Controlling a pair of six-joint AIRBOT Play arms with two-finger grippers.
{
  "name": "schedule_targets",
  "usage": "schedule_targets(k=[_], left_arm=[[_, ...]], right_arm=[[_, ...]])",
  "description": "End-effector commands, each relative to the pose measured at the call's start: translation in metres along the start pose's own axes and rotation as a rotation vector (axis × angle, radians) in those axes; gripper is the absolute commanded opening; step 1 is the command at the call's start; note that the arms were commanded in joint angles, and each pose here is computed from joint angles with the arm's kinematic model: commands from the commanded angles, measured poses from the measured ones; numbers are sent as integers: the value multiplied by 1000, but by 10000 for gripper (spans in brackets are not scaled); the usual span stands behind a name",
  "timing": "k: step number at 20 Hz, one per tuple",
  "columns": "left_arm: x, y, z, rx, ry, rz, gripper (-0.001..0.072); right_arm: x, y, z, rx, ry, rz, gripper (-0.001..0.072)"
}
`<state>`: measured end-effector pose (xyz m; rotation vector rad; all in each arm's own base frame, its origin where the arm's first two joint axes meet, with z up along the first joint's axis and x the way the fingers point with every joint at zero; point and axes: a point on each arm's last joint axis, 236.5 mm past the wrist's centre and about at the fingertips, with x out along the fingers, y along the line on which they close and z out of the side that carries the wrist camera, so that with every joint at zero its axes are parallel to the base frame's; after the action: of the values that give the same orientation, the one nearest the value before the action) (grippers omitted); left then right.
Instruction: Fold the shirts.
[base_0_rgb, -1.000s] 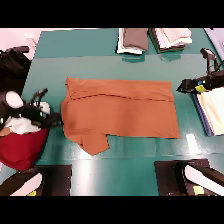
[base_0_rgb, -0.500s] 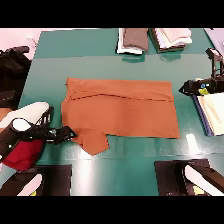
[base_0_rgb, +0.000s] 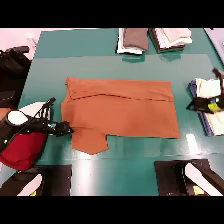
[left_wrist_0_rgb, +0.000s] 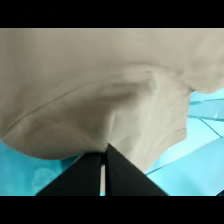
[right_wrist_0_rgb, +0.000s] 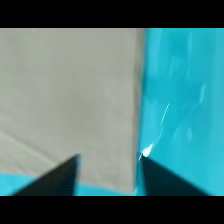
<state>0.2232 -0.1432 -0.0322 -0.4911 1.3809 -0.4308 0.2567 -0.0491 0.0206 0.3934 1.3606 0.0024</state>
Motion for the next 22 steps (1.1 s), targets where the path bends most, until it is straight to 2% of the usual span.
schedule_targets(k=[1, 6, 7, 10, 11, 12, 13, 15, 18, 22], left_arm=[[-8, -4, 7, 38, -8, 13, 25], [-8, -4, 7, 42, -8, 13, 26], [-8, -4, 7, 41, -8, 13, 25], [-8, -4, 7, 42, -8, 13, 25], [-8, -3, 7, 42, -8, 15, 26], [-8, -2, 6, 52, -4, 21, 25], [-9, 2, 3, 61, 9, 39, 25], [-15, 13, -7, 86, 61, 96, 24], [-36, 19, -27, 135, 86, 159, 24], [-70, 2, -53, 186, 70, 163, 24]], right_arm=[[38, -34, -66, 204, 155, 36, 543], [92, -31, -109, 313, 278, 127, 489], [98, -25, -106, 307, 273, 150, 440], [107, -7, -93, 256, 262, 178, 428], [108, 0, -91, 220, 274, 178, 400], [107, 5, -91, 185, 292, 177, 254], [105, 11, -90, 144, 304, 177, 152], [93, 21, -83, 54, 294, 173, 20], [62, 14, -82, -88, 266, 59, 20], [17, 0, -80, -164, 157, -68, 19]])
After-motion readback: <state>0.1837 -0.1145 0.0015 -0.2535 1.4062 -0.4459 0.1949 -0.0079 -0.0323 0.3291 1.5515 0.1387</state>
